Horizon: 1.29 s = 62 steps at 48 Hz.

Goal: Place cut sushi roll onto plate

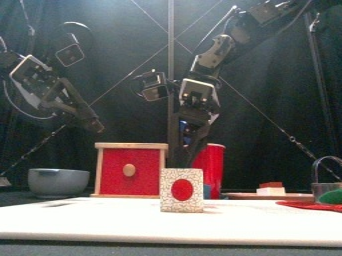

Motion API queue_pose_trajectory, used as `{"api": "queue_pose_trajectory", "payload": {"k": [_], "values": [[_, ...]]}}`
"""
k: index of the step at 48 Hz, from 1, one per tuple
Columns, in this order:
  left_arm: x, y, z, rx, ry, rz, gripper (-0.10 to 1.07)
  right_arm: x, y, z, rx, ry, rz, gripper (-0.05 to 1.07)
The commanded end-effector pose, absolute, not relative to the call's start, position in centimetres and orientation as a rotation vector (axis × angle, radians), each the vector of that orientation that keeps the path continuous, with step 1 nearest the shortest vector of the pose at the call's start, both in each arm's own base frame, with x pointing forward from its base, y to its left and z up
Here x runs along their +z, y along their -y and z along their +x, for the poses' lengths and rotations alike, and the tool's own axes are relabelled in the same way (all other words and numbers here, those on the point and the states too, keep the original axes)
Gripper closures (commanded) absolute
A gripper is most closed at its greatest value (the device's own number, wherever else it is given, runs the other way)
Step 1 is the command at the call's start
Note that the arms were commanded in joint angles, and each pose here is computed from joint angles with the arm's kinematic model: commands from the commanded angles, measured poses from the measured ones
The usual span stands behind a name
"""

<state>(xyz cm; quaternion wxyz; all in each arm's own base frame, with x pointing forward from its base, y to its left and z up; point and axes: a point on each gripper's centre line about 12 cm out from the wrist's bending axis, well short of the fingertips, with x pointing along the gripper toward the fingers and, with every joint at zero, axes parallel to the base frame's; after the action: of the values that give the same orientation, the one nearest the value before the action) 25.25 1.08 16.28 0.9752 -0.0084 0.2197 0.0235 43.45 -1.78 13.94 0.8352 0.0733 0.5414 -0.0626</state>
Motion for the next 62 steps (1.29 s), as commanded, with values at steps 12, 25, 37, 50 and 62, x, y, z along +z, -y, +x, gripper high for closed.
{"api": "queue_pose_trajectory", "payload": {"k": [12,25,37,50,62], "values": [[16.3,-1.1,25.3,0.057,-0.455,-0.033,0.13,15.1,1.9,44.1,-0.130,-1.100,0.154,0.22],[16.4,-1.1,25.3,0.057,-0.454,-0.036,0.14,15.2,1.7,43.7,-0.135,-1.117,0.157,0.43],[16.4,-1.1,25.3,0.058,-0.453,-0.037,0.20,18.8,1.6,42.0,-0.138,-1.070,0.171,0.43],[16.3,-1.1,25.3,0.058,-0.455,-0.037,0.21,19.6,1.5,37.0,-0.197,-1.167,0.243,0.43],[16.1,-1.1,25.2,0.055,-0.463,-0.034,0.21,18.4,5.4,31.7,-0.360,-1.195,0.309,0.43]]}}
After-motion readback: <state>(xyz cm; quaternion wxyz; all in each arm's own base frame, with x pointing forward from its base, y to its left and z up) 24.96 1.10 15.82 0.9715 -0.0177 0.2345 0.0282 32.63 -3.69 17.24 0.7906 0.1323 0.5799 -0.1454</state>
